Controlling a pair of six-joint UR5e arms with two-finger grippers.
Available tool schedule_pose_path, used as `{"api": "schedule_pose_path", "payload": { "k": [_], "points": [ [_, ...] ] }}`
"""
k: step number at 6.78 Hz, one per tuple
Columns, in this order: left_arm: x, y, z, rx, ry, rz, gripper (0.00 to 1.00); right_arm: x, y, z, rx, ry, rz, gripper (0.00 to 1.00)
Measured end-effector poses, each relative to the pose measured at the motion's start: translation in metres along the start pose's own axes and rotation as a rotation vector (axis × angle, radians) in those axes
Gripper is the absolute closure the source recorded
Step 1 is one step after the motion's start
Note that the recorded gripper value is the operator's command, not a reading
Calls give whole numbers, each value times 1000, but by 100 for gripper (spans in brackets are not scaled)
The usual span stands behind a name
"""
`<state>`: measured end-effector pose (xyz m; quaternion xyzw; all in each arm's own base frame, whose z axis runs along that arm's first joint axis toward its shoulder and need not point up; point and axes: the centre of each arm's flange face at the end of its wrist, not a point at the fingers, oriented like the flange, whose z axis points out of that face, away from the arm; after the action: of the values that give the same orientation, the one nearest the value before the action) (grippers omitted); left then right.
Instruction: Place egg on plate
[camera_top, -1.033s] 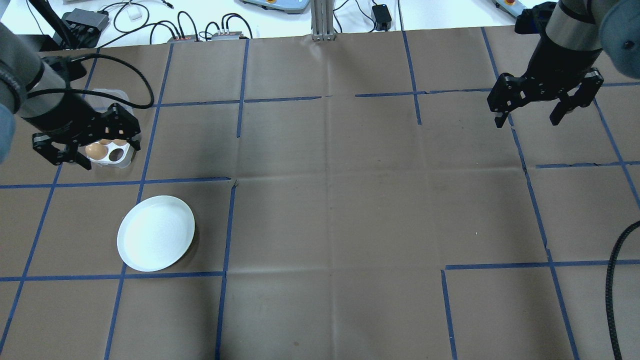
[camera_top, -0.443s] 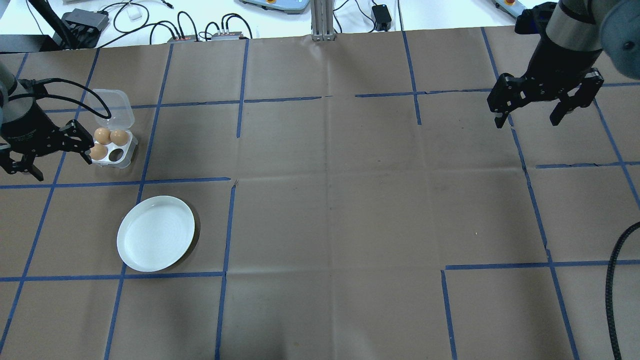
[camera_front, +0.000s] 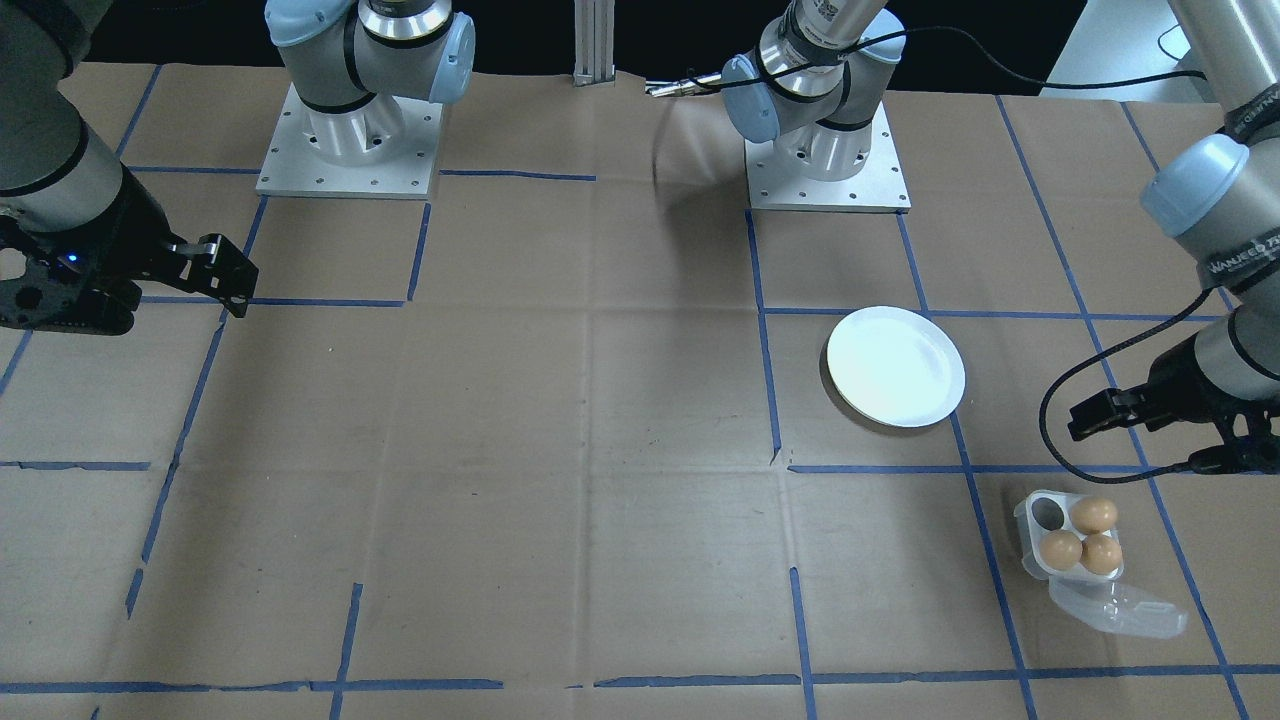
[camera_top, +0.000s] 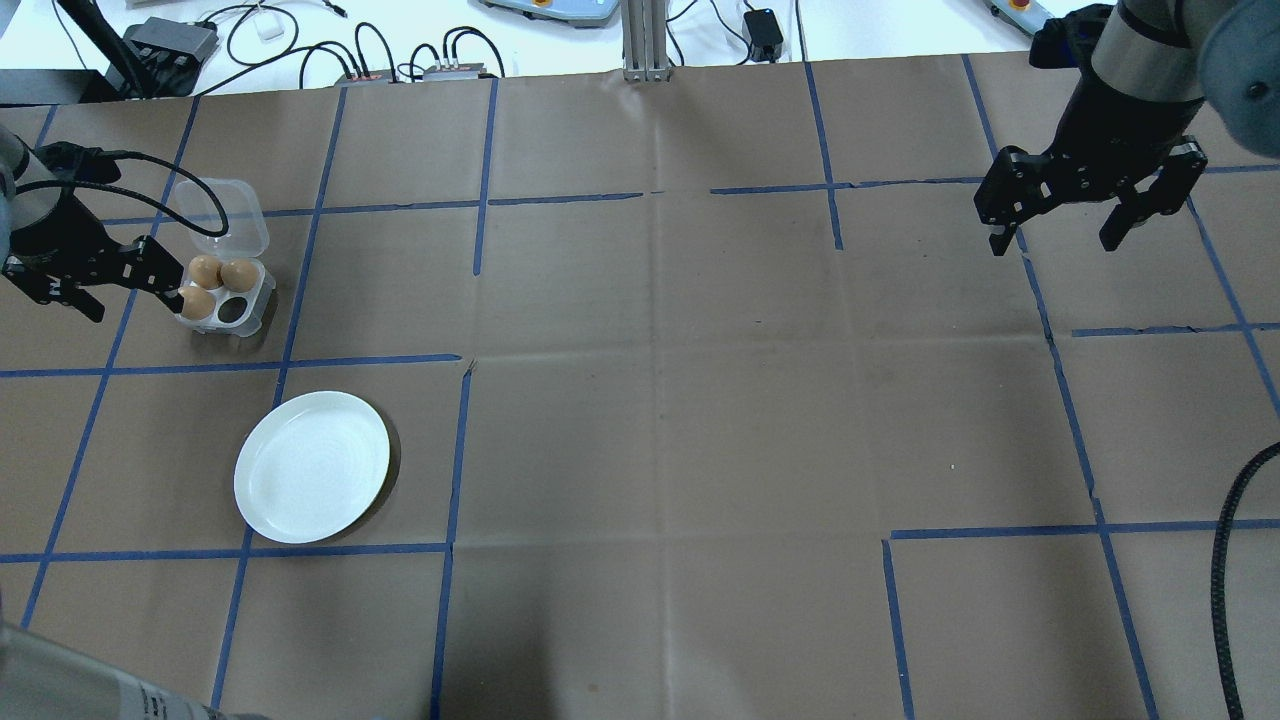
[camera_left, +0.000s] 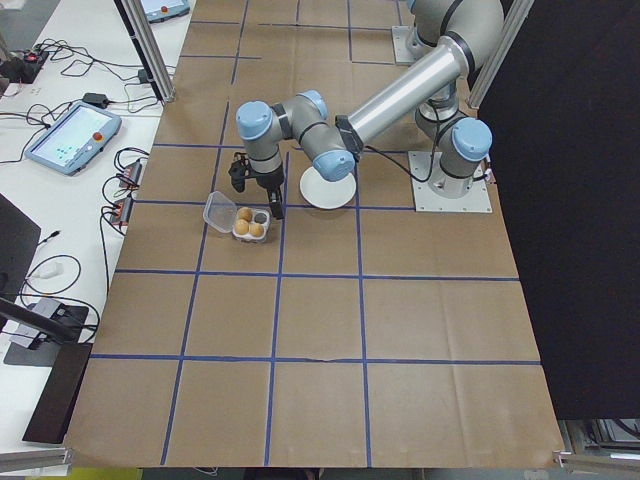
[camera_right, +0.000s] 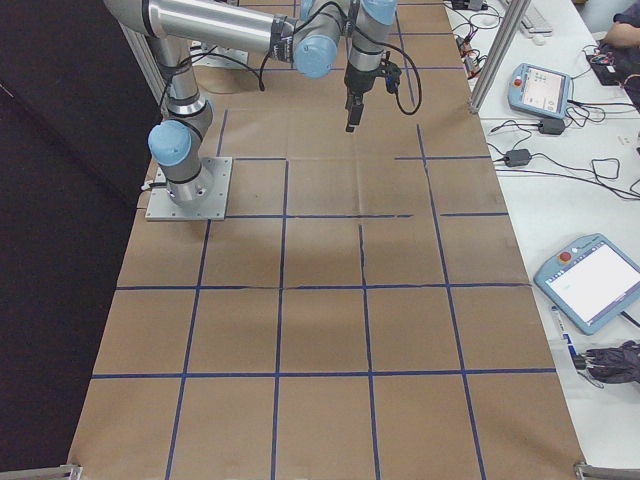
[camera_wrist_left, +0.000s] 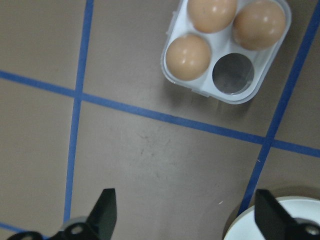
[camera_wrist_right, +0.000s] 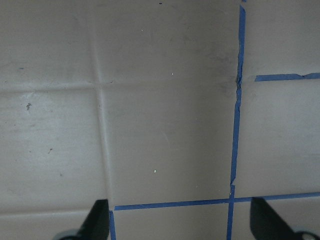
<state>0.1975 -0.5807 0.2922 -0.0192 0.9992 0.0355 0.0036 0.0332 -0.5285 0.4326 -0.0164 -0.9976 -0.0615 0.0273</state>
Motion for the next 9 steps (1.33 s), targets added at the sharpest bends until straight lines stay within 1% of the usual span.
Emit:
{"api": "schedule_pose_path", "payload": {
  "k": [1, 2, 4, 6, 8, 9],
  "points": [
    [-9, -7, 15, 7, 41, 82, 8, 0, 0, 0, 0, 0, 0, 0],
    [-20, -15, 30, 11, 56, 108, 8, 0, 0, 0, 0, 0, 0, 0],
    [-35, -27, 48, 20, 45, 118, 8, 0, 0, 0, 0, 0, 0, 0],
    [-42, -35, 60, 29, 29, 119, 11, 0, 0, 0, 0, 0, 0, 0],
    [-43, -38, 66, 34, 29, 117, 10, 0, 0, 0, 0, 0, 0, 0],
    [-43, -40, 67, 37, 35, 115, 14, 0, 0, 0, 0, 0, 0, 0]
  ]
}}
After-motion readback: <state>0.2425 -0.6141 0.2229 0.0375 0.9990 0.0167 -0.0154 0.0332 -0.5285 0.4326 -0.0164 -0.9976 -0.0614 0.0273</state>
